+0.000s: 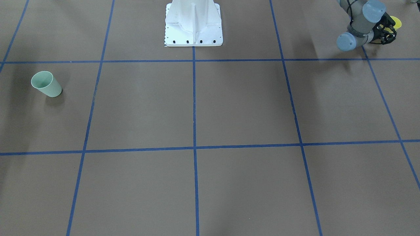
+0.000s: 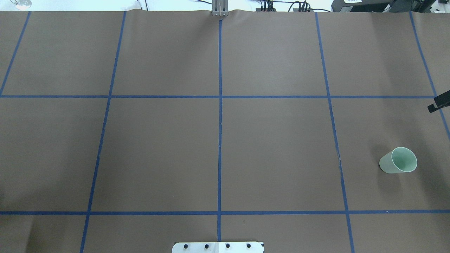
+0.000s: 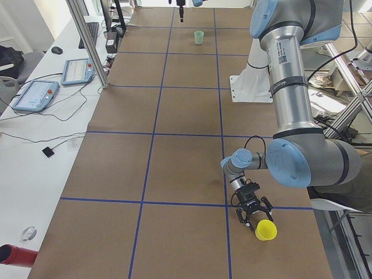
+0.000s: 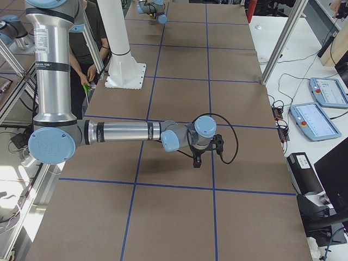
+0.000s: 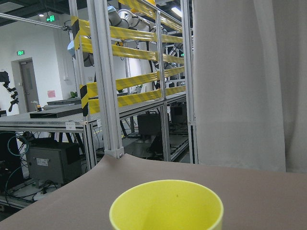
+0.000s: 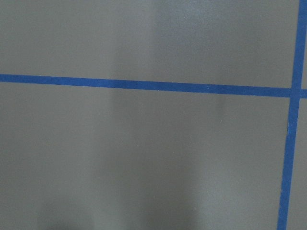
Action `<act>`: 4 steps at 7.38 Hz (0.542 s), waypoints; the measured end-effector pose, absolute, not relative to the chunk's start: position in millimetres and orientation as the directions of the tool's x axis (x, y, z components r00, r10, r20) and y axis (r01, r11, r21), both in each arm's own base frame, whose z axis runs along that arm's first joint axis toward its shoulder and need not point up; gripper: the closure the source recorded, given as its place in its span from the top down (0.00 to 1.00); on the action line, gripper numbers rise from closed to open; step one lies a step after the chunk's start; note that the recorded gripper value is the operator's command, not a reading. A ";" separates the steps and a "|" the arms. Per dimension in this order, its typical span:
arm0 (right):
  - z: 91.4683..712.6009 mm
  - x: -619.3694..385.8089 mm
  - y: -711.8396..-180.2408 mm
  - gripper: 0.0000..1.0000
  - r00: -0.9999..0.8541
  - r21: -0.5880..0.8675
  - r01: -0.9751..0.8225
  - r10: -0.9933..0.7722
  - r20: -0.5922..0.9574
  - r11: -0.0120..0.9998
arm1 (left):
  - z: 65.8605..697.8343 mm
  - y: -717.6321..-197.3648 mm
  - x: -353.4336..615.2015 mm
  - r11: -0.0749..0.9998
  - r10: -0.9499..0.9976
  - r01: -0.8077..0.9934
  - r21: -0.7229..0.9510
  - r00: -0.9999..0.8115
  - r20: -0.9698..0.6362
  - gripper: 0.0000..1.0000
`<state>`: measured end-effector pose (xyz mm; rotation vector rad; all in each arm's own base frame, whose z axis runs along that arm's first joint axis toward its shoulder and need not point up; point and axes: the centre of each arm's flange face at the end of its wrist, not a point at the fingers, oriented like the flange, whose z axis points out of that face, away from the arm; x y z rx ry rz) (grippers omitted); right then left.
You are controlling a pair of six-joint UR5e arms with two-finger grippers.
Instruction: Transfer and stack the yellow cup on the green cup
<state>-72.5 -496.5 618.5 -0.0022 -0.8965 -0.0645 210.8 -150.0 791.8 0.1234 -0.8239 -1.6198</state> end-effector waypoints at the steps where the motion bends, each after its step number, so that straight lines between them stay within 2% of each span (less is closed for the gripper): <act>1: 618.2 -72.5 -496.5 1.00 0.622 0.025 0.057 -0.055 0.781 0.998 | 793.5 -150.1 211.2 0.006 -0.900 0.826 0.564 -0.241 0.362 0.99; 4: 614.0 -72.9 -495.3 1.00 0.616 0.030 0.058 -0.059 0.785 0.998 | 812.3 -149.1 207.5 -0.001 -0.901 0.829 0.559 -0.242 0.359 0.99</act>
